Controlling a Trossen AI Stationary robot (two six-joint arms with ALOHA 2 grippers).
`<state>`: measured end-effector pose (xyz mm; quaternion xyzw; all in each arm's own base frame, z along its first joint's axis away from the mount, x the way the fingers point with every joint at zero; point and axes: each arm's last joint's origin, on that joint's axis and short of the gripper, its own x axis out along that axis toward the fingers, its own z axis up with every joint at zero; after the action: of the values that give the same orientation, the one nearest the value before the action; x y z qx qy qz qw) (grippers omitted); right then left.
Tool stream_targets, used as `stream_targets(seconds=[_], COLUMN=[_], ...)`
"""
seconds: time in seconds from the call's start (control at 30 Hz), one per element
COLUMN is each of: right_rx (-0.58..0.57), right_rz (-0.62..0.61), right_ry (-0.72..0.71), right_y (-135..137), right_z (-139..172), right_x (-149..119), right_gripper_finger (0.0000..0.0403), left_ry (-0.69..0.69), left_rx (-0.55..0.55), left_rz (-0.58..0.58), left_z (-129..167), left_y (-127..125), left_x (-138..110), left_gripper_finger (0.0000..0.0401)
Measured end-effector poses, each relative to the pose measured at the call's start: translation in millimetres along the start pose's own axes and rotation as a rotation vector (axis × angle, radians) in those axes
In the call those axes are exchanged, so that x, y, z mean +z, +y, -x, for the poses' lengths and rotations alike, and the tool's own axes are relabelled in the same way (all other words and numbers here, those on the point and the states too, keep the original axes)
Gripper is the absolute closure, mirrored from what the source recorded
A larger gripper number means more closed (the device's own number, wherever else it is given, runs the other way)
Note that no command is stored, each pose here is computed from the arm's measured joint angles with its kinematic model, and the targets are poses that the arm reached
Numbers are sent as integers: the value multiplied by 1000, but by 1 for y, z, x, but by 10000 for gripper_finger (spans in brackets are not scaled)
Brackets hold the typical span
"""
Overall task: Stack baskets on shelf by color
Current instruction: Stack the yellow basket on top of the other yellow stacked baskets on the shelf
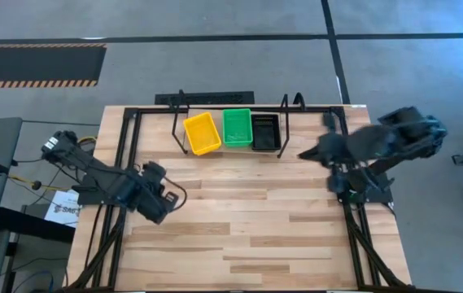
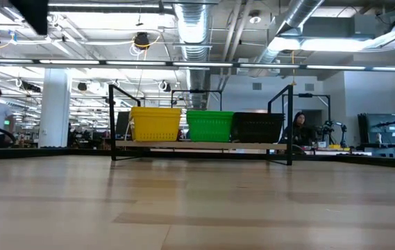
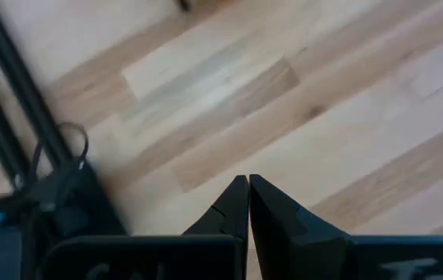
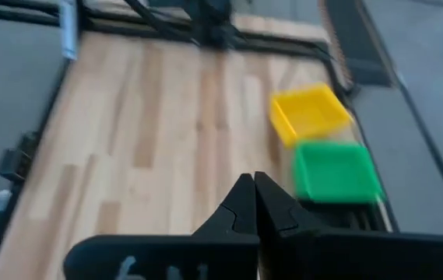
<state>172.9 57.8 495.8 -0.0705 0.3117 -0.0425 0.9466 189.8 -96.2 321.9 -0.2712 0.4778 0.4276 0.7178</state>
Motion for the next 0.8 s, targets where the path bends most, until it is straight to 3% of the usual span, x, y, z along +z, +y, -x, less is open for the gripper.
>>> stream_targets(seconds=[0.17, 0.3, 0.5, 0.7, 0.8], right_rx=[117, 185, 265, 515, 511], right_rz=[50, 3, -64, -87, -167], right_ry=[-74, -115, -114, -235, -197], right_y=[-9, -33, -62, -77, -95], right_z=[-50, -98, -170, -236, -274], right_x=[30, 47, 54, 61, 51], right_gripper_finger=[402, 402, 402, 402, 402], left_ry=[27, 25, -17, -46, -39], left_rx=[3, -15, -91, -185, -177], left_rz=[-59, -151, -233, -215, -201], left_z=[-1, 3, 16, 27, 19], left_y=[1, 1, 14, 38, 49], left_x=[-14, -21, -29, -34, -41], left_gripper_finger=[401, 401, 401, 401, 401])
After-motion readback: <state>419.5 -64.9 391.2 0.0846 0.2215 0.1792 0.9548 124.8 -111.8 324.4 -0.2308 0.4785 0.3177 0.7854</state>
